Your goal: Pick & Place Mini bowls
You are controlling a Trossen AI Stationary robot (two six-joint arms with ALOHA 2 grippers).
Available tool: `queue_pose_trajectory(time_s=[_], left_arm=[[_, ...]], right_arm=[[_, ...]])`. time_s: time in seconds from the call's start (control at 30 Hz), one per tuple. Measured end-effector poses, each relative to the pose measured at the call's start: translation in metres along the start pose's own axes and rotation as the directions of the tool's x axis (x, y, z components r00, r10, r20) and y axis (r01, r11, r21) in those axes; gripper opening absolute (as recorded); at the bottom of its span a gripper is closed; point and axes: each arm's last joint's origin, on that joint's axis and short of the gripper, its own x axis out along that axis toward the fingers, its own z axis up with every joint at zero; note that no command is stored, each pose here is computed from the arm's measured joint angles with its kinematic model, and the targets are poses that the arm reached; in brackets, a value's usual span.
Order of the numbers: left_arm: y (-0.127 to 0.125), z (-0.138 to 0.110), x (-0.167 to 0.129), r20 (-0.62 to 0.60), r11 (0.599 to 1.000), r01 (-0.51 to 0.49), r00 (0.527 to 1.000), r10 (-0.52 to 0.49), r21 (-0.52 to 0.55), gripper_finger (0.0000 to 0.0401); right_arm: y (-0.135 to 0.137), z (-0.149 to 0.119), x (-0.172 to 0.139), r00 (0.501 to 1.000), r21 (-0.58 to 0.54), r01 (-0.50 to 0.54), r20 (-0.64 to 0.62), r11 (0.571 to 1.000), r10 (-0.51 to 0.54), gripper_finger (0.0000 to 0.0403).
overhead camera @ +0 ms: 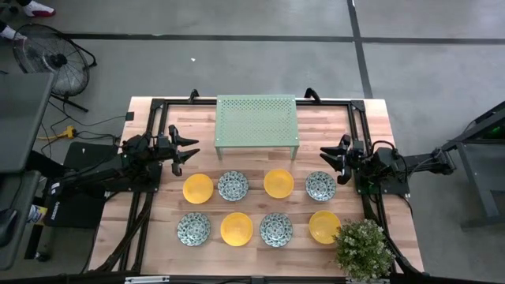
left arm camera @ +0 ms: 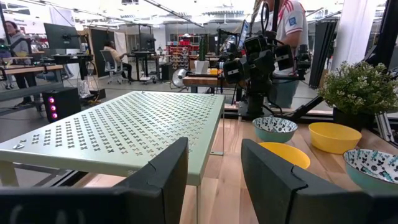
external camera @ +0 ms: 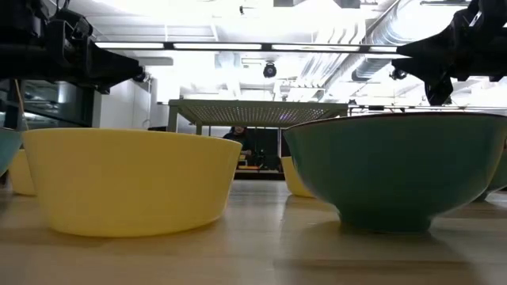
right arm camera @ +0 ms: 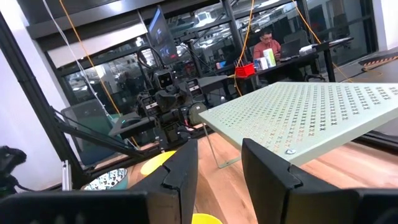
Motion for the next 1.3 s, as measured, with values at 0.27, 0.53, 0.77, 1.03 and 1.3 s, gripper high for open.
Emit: queue_pose_trajectory(time_s=[0.27, 0.53, 0.77, 1.03, 1.3], left_arm=[[0.000, 0.000, 0.000, 0.000, 1.000, 0.000, 1.000, 0.000, 0.000, 0.0147], [0.000, 0.000, 0.000, 0.000, 1.000, 0.000, 1.000, 0.000, 0.000, 0.0147], [0.000, 0.000, 0.000, 0.002, 1.000, 0.000, 1.000, 0.000, 0.000, 0.0147], [0.000, 0.000, 0.000, 0.002, 1.000, 0.000, 1.000, 0.000, 0.000, 0.0147], [0.000, 0.000, 0.000, 0.002, 1.000, 0.000, 1.000, 0.000, 0.000, 0.0147]], right_arm=[[0.002, 0.002, -0.001, 0.996, 0.092, -0.041, -0.069, 0.995, 0.048, 0.0113], [0.007, 0.043, -0.010, 0.948, 0.012, 0.128, -0.295, 0.992, -0.119, 0.0113], [0.014, 0.061, 0.009, 0.834, 0.026, 0.345, -0.467, 0.938, -0.293, 0.0113], [0.013, 0.063, 0.040, 0.516, -0.044, 0.554, -0.766, 0.831, -0.385, 0.0113], [0.008, 0.053, 0.065, 0.158, -0.168, 0.628, -0.928, 0.760, -0.336, 0.0113]])
